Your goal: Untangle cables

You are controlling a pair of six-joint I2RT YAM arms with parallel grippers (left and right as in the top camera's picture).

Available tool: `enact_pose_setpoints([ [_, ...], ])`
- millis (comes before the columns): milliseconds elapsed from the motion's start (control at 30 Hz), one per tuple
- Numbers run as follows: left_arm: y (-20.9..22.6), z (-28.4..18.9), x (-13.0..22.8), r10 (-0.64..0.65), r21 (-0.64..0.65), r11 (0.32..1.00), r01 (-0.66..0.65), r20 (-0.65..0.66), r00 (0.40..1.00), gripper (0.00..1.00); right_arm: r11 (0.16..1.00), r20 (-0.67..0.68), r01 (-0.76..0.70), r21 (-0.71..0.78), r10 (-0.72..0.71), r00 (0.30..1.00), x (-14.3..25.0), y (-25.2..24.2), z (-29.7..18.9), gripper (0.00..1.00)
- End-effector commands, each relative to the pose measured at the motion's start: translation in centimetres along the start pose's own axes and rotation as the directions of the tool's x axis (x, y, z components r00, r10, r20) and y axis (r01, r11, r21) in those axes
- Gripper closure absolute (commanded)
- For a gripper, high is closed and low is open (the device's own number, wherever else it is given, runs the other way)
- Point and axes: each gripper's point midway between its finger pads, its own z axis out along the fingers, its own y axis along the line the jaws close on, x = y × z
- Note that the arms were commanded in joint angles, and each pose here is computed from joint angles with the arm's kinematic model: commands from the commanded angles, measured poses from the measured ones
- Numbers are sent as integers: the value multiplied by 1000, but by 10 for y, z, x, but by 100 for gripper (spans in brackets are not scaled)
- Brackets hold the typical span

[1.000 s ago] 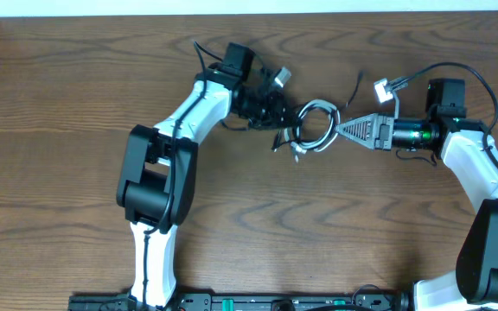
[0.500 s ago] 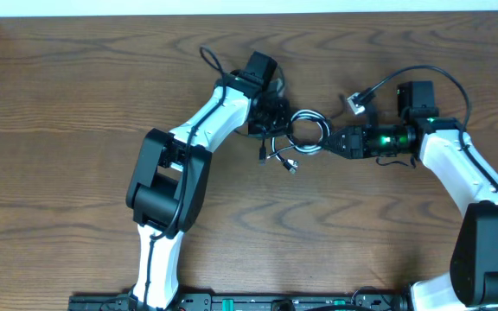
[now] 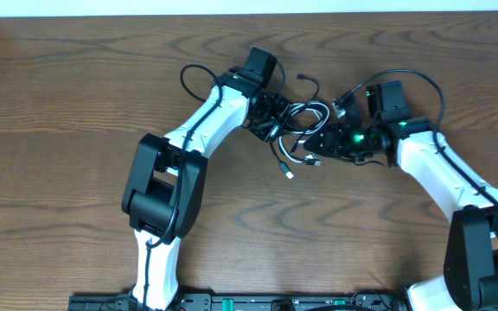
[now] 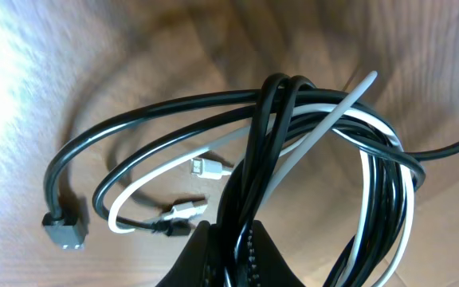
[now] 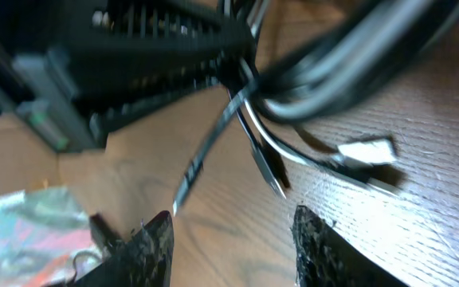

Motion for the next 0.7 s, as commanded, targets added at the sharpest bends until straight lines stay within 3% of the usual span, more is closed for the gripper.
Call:
enact_pose_setpoints([
  [0, -8, -11, 13, -48, 30, 998, 49, -43, 998, 93, 993, 41, -86, 83, 83, 996, -4, -8, 7, 56],
  [467, -10, -12, 23, -45, 39, 998, 49, -100, 994, 93, 980, 73, -166, 108, 159, 985, 0, 4, 26, 65],
  [500, -10, -12, 25, -44, 41, 998, 49, -109, 993, 93, 981, 73, -161, 107, 153, 985, 0, 5, 27, 69],
  [600, -11, -12, 25, -24, 43, 999, 29, -110, 994, 93, 981, 77, -157, 114, 149, 986, 0, 4, 27, 99],
  [667, -11, -12, 25, 21, 48, 999, -16, -107, 994, 93, 981, 78, -159, 116, 150, 986, 0, 4, 27, 99],
])
